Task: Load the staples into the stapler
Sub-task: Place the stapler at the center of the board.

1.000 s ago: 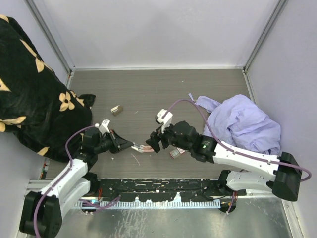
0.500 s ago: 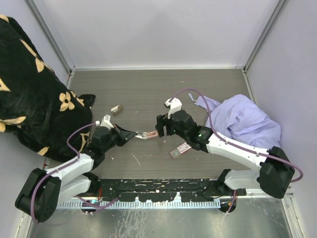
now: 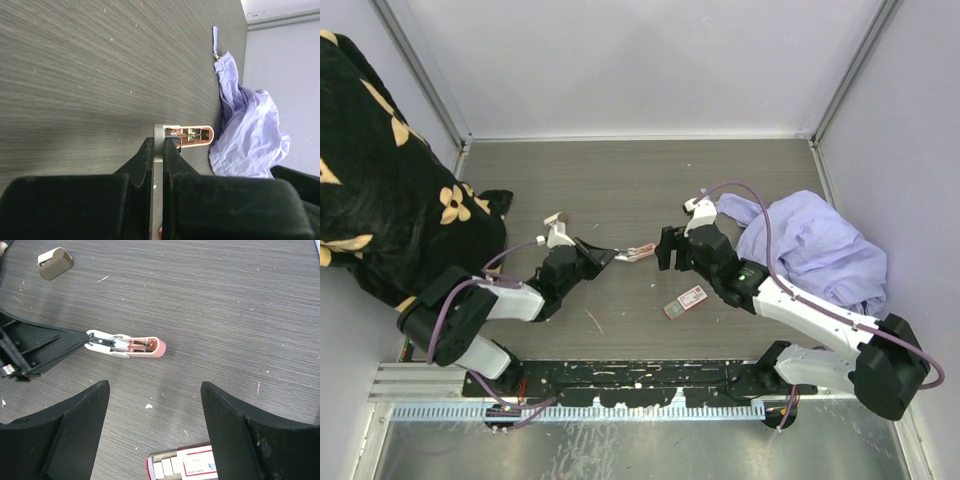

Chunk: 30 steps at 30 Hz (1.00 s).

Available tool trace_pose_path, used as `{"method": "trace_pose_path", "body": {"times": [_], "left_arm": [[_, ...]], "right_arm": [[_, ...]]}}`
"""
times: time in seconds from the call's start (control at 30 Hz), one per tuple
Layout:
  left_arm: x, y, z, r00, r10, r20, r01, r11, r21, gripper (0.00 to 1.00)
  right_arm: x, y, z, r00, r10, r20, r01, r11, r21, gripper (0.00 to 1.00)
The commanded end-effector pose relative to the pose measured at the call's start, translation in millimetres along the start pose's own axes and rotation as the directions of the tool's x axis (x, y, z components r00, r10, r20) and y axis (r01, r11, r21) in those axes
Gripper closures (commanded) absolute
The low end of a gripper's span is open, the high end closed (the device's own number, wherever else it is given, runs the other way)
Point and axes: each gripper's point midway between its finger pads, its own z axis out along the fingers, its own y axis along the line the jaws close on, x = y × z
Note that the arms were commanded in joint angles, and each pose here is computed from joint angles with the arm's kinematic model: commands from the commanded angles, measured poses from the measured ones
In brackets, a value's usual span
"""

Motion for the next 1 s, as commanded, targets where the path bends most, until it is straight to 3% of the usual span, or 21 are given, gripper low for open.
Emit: {"method": "trace_pose_path", "body": {"times": [0.0,0.53,0.63,0.77,0.97], "left_arm": [[-16.2,-43.9,21.0,0.995,-0.038,0.092,0.027,0.992,0.120,1.00],[9.1,-3.5,37.6,0.999,-0.019,0.040,0.018,0.999,0.033,0.99],[10.6,5.1,33.9,0.999,-0.011,0.040,0.010,1.000,0.013,0.92],[9.7,12.9,27.7,0.999,0.009,0.041,-0.008,1.000,-0.018,0.73],[7.1,19.4,20.5,0.998,0.048,0.041,-0.046,0.997,-0.059,0.63]], "right_arm": [[-27.2,-0.8,-9.4,0.993,0.049,0.108,-0.049,0.999,-0.003,0.20],[-29.4,-6.6,-15.7,0.989,0.072,0.129,-0.073,0.997,0.004,0.20],[-30.0,-5.7,-15.4,0.989,0.077,0.128,-0.077,0.997,0.002,0.20],[-30.3,-5.7,-15.6,0.988,0.083,0.128,-0.084,0.996,0.002,0.20],[-32.0,-4.0,-17.0,0.987,0.088,0.132,-0.087,0.996,-0.007,0.20]]}}
